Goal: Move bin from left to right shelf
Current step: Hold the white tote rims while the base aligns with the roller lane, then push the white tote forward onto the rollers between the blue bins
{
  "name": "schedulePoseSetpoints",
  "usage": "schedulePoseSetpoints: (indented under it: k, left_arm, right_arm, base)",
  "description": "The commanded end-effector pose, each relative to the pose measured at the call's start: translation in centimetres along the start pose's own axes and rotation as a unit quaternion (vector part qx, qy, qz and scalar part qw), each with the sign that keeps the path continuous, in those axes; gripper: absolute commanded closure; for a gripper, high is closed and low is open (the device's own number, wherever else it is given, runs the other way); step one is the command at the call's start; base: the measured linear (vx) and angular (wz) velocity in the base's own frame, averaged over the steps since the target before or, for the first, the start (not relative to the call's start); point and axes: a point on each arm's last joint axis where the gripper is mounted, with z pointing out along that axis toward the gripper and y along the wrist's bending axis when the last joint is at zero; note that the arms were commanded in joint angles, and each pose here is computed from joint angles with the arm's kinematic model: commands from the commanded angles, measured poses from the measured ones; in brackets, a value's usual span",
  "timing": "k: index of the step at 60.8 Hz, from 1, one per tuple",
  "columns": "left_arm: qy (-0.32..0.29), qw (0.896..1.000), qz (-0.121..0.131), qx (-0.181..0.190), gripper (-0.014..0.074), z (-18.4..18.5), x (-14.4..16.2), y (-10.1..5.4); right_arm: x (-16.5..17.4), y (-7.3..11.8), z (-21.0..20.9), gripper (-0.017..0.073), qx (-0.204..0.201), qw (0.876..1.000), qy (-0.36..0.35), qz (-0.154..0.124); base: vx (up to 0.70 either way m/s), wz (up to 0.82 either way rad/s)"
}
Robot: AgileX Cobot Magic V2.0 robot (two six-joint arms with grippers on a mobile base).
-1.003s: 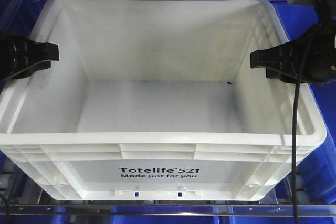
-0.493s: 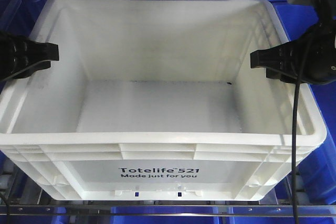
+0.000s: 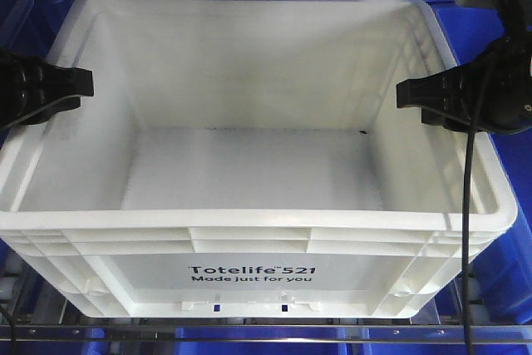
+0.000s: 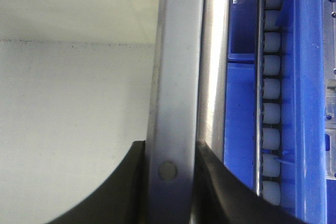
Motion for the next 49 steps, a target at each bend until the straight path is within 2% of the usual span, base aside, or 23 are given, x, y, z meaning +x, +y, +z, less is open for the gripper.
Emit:
schedulePoseSetpoints:
  k: [1,20,35,49]
  left_arm:
    - [-0.093,0.995,0.026,0.009,0.0600,-2.4,-1.9,-0.2]
    - [-0.094,0.995,0.031,0.006,0.0600,-2.4,-2.0,-0.2]
    - [-0.082,0.991,0.087,-0.052,0.0600,-0.5,-2.3,0.7]
    - [-0.048,0.987,0.124,-0.087,0.0600,2.8,-2.4,1.1]
  right_arm:
    - [-1.9,-0.7,-2.3,0.0568,0.014,0.995,-0.098,-0.022]
    - [-2.2,-0.6,-2.0,0.0568,0.011,0.994,-0.106,-0.023]
    - [-2.4,-0.3,0.0,0.0568,0.016,0.996,-0.083,-0.026]
    - [-2.9,0.1,2.6,0.0568,0.013,0.996,-0.077,-0.031]
  base:
    - [0.00,0.00]
    - [0.00,0.00]
    - [0.00,0.00]
    - [0.00,0.00]
